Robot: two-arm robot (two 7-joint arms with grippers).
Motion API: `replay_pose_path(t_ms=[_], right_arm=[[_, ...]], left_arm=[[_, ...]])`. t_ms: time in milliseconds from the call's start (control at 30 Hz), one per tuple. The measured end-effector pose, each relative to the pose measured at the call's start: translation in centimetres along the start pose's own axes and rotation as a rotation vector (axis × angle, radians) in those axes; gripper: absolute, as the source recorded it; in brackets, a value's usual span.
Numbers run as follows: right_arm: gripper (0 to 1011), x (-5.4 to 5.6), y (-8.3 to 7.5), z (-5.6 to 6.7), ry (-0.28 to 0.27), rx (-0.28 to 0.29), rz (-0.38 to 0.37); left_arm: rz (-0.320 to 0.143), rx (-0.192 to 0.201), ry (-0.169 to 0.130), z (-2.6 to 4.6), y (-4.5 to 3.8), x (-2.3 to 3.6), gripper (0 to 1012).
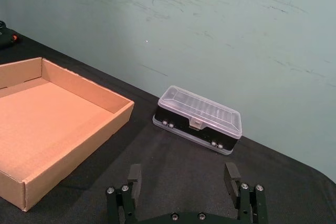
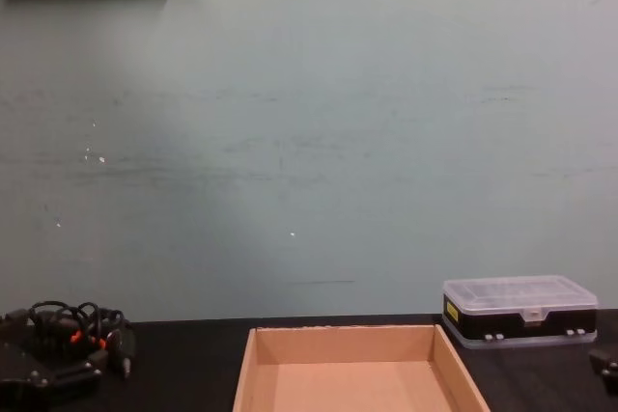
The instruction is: Use one hand to pick up the angle iron from the table and place it into the box.
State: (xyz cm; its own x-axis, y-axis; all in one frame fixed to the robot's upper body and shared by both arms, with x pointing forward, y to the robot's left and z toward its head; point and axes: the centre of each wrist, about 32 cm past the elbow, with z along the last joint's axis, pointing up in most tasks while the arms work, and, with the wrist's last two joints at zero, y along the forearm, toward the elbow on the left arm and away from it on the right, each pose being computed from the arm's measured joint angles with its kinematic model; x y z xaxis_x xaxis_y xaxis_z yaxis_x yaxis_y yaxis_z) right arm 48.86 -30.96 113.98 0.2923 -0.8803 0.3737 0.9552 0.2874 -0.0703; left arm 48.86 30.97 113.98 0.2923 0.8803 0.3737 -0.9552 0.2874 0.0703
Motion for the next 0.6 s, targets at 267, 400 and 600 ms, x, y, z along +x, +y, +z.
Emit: replay_pose_path(t_ms=[267, 400, 600], right_arm=[[1003, 0.0, 0.0, 0.0, 0.0, 0.0, 0.0], [1003, 0.0, 0.0, 0.0, 0.0, 0.0, 0.0], [1003, 0.12, -0.65, 0.24, 0.017, 0.031, 0.024]], left_arm=[[0.0, 0.0, 0.0, 0.0, 0.0, 0.0, 1011], [0.0, 0.0, 0.0, 0.0, 0.0, 0.0, 1011], [0.0, 0.0, 0.0, 0.0, 0.0, 0.0, 1011]])
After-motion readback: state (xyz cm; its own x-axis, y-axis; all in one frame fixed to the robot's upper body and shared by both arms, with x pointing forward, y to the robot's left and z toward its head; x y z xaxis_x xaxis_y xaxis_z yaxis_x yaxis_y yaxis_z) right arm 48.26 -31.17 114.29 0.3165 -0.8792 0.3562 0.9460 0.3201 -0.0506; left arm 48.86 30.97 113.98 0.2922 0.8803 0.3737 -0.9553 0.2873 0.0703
